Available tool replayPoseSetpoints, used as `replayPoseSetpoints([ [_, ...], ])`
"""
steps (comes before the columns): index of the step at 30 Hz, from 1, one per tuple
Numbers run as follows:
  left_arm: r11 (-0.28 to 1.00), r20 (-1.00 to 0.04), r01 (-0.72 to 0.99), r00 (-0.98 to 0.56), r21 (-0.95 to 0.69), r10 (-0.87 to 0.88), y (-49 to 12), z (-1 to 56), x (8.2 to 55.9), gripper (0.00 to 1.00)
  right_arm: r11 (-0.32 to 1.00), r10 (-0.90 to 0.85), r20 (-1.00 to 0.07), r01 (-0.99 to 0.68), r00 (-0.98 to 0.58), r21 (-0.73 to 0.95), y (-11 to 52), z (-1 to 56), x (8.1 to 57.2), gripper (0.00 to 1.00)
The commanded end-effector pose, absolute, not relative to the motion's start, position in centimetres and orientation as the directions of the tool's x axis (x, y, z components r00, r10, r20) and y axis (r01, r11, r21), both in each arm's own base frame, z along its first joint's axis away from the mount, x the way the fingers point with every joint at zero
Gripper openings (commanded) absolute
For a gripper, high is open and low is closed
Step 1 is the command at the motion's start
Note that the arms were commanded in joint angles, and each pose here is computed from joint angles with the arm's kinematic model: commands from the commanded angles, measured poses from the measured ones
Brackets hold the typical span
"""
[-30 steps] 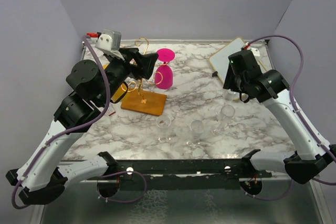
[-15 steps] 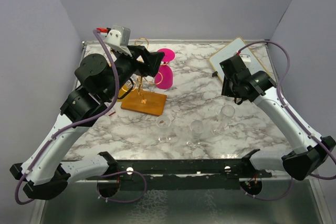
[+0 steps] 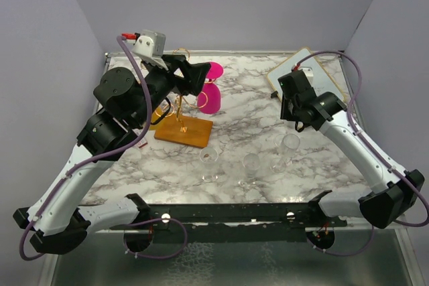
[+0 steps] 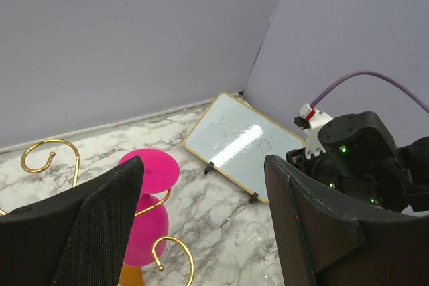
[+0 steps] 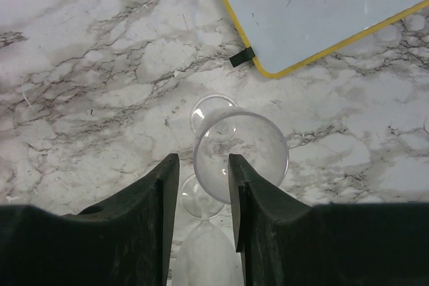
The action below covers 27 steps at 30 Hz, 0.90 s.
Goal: Place the wine glass upside down on the wine glass rack
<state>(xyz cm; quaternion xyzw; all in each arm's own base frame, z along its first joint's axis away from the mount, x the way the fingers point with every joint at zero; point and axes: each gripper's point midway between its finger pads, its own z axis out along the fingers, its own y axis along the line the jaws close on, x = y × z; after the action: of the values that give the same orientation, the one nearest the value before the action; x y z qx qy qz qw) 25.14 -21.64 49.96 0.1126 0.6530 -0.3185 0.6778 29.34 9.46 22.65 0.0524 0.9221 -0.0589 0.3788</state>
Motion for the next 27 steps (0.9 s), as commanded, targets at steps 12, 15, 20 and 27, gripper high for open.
replayPoseSetpoints([
  [12, 0.726, -0.943, 0.639, 0.002, -0.253, -0.331, -22.7, 52.5, 24.8, 0.75, 0.989, 0.034, -0.699, 0.124, -0.715, -0.079, 9.2, 20.7, 30.1, 0.02],
  [15, 0.701, -0.937, 0.664, -0.001, -0.262, -0.349, -23.3, 52.6, 24.6, 0.75, 0.99, 0.037, -0.713, 0.124, -0.7, -0.07, 9.1, 21.3, 30.1, 0.01],
  [20, 0.661, -0.923, 0.688, -0.033, -0.299, -0.384, -24.2, 52.6, 24.5, 0.75, 0.995, 0.063, -0.766, 0.098, -0.639, 0.0, 9.8, 23.6, 30.5, 0.01],
  [27, 0.54, -0.859, 0.718, -0.161, -0.44, -0.486, -26.9, 52.4, 24.7, 0.75, 0.975, 0.209, -0.895, 0.02, -0.394, 0.219, 11.6, 30.9, 31.8, 0.01],
])
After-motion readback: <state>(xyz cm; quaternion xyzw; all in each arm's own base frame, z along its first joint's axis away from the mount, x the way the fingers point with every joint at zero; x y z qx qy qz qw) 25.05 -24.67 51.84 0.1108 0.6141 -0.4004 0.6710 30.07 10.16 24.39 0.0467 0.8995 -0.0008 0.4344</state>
